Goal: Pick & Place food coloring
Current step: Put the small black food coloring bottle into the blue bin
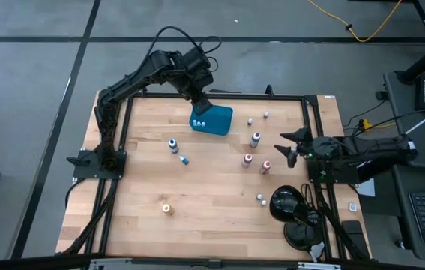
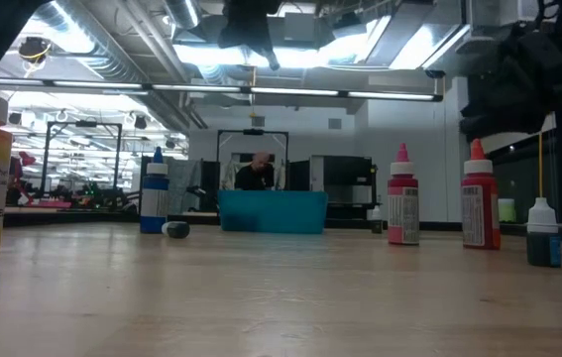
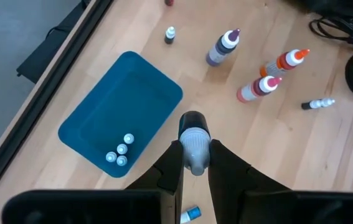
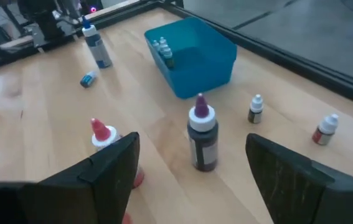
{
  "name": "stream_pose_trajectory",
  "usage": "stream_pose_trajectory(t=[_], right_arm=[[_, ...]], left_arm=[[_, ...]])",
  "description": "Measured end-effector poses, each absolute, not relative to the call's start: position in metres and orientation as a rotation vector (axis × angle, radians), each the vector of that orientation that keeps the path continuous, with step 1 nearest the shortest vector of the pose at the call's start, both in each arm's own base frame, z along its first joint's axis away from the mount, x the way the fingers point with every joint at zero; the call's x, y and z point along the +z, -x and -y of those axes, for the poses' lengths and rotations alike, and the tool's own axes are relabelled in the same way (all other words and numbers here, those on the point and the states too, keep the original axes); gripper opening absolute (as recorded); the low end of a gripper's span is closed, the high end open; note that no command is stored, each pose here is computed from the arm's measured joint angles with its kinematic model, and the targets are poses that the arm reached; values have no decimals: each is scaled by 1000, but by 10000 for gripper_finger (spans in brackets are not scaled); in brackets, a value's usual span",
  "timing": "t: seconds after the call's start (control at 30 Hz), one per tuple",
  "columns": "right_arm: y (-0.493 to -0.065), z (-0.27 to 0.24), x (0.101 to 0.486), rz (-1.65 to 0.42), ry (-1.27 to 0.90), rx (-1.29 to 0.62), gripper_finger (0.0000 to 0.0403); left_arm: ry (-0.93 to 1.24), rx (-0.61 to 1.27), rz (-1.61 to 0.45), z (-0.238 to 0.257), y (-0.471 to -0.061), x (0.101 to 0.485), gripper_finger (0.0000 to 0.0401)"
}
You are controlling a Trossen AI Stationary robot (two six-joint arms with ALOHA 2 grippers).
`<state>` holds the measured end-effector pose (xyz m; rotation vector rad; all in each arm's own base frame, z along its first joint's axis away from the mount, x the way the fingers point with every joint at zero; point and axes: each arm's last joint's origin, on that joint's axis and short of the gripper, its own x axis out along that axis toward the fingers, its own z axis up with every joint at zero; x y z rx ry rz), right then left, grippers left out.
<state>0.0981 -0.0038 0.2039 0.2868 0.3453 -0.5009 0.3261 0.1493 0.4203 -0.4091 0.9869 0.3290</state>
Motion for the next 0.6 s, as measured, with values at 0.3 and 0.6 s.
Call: stream_pose_trajectory(t=[0.3,0.6], right_arm=[[-92,5,165,-245,-417,-513,294],[-91,7,162,-167,-380,-559,294]], left_arm=[[418,330,-1018,-149,-323,419,44],[420,331,-1025,-149,-323,418,44]])
